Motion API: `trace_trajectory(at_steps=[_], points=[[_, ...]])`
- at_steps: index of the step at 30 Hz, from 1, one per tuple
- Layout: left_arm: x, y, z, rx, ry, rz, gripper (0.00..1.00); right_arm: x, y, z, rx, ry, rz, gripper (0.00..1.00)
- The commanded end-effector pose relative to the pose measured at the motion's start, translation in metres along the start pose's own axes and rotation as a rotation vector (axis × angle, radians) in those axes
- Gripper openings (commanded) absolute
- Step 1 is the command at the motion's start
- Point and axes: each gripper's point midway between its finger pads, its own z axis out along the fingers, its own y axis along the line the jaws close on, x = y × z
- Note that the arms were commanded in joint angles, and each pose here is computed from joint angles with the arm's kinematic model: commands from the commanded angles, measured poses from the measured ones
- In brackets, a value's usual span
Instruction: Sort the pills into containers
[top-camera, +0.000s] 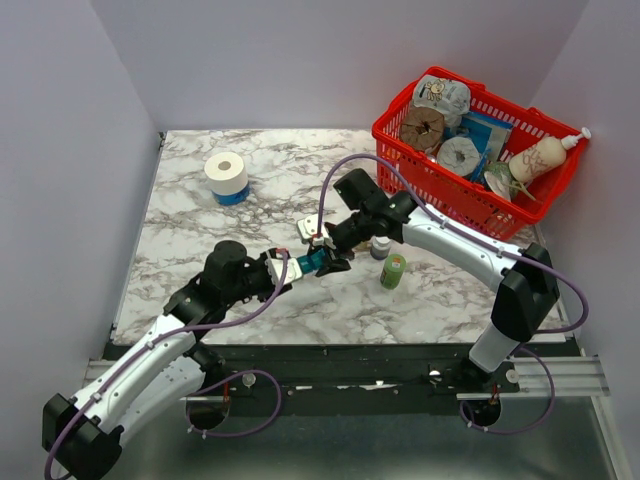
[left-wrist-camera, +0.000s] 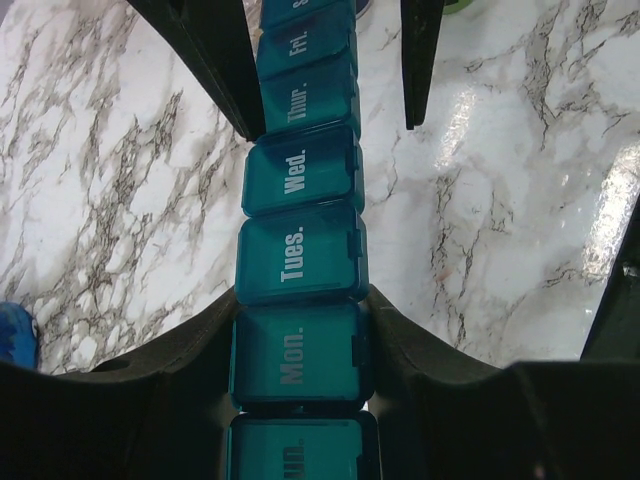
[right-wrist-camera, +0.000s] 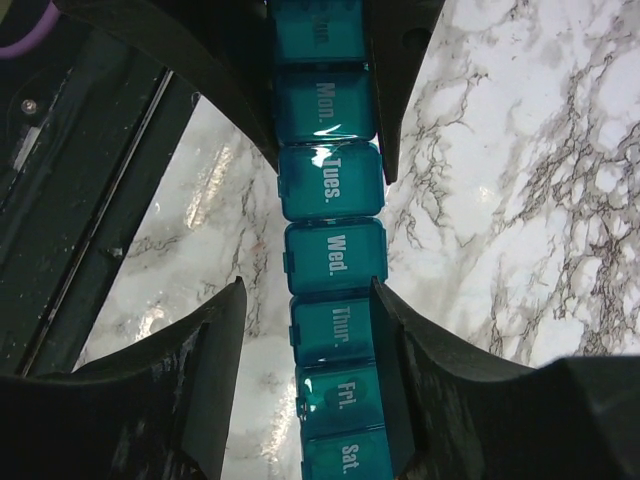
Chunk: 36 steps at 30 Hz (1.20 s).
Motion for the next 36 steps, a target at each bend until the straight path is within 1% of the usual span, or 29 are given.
trace_trajectory(at_steps=[1, 4, 5, 8, 18, 22, 23, 25, 26, 28, 29, 33, 34, 35, 36], points=[[-0.014, 0.000, -0.002, -0.005, -0.066, 0.012, 0.00, -0.003, 0.010, 0.003, -0.044, -0.020, 0.013, 0.60], [-0.014, -0.001, -0.003, 0.000, -0.066, 0.017, 0.00, 0.000, 0.004, 0.004, -0.022, -0.004, 0.011, 0.62], [-0.014, -0.001, -0.003, 0.003, -0.067, 0.018, 0.00, 0.002, 0.001, 0.004, -0.007, 0.011, 0.011, 0.68], [-0.014, -0.003, -0.003, 0.012, -0.070, 0.016, 0.00, 0.007, -0.009, 0.005, 0.020, 0.038, 0.011, 0.70], [-0.014, -0.005, -0.004, 0.016, -0.072, 0.019, 0.00, 0.011, -0.018, 0.006, 0.036, 0.055, 0.019, 0.66], [-0.012, -0.004, -0.004, 0.011, -0.063, 0.023, 0.00, 0.005, -0.014, 0.002, 0.022, 0.029, 0.020, 0.59], [-0.011, -0.004, -0.004, 0.011, -0.062, 0.022, 0.00, 0.003, -0.012, 0.002, 0.008, 0.019, 0.020, 0.55], [-0.010, -0.003, -0.003, 0.010, -0.055, 0.025, 0.00, -0.001, -0.009, 0.001, -0.009, 0.011, 0.009, 0.52], [-0.010, -0.003, -0.003, 0.009, -0.054, 0.028, 0.00, -0.001, -0.008, 0.002, -0.020, 0.006, 0.011, 0.46], [-0.010, -0.002, -0.004, 0.010, -0.048, 0.034, 0.00, -0.002, -0.005, 0.001, -0.042, 0.010, 0.008, 0.42], [-0.009, -0.003, -0.003, 0.013, -0.041, 0.039, 0.00, -0.001, -0.003, 0.002, -0.057, 0.012, 0.014, 0.38], [-0.005, -0.002, -0.005, 0.016, -0.022, 0.082, 0.00, -0.004, 0.008, 0.001, -0.145, -0.002, -0.012, 0.36], [-0.005, -0.001, -0.005, 0.015, -0.025, 0.104, 0.00, -0.002, 0.020, -0.001, -0.196, 0.008, 0.028, 0.36], [-0.004, -0.001, -0.006, 0.014, -0.021, 0.111, 0.00, -0.014, 0.018, -0.004, -0.210, -0.015, 0.011, 0.35], [-0.004, -0.001, -0.006, 0.013, -0.020, 0.118, 0.00, -0.014, 0.021, -0.005, -0.233, -0.016, 0.000, 0.35]])
